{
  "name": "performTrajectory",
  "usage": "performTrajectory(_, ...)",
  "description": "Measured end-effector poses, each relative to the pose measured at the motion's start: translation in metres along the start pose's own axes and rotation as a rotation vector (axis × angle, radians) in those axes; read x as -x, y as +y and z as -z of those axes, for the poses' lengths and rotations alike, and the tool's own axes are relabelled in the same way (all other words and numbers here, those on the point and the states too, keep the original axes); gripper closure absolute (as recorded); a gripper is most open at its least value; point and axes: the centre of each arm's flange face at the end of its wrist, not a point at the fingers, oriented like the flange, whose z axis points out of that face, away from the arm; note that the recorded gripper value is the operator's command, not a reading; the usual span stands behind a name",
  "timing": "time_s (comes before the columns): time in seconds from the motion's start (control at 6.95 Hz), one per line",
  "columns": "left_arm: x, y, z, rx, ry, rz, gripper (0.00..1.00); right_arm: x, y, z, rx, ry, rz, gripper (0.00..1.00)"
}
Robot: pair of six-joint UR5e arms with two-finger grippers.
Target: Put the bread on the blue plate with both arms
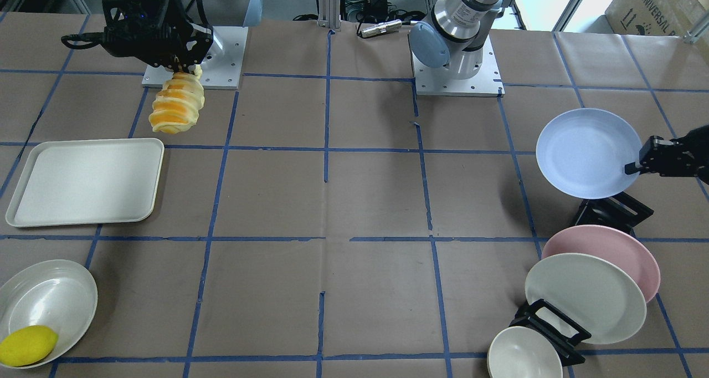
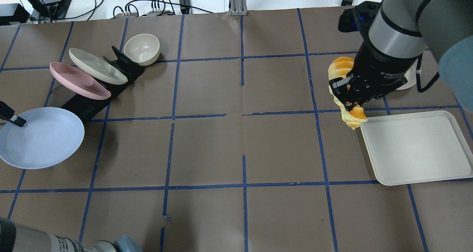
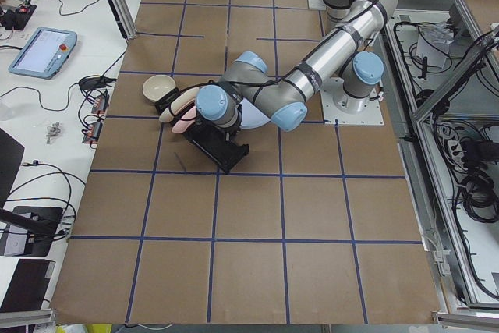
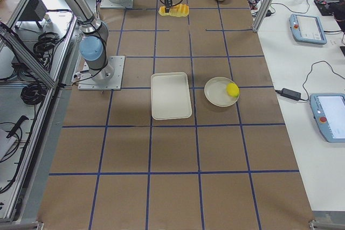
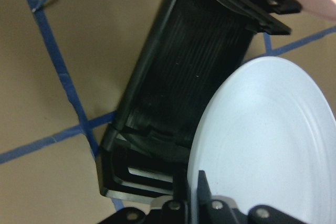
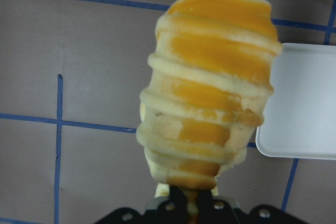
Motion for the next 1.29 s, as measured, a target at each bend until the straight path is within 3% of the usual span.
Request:
performTrajectory(0.43, -0.067, 0.020, -0.020, 0.001, 0.012, 0.054, 0.85, 0.000, 0.000, 0.000, 0.001, 0.004, 0.000, 0.95)
performTrajectory(0.72, -0.112, -0.003, -0.032, -0.001, 0.041, 0.027, 0.85, -0.001, 0.000, -0.001, 0.003, 0.006, 0.000, 0.95)
performTrajectory(1.29, -0.192, -0.059, -0.068, -0.033, 0.159, -0.050, 0.85, -0.001, 0.000, -0.002, 0.006, 0.008, 0.000, 0.95)
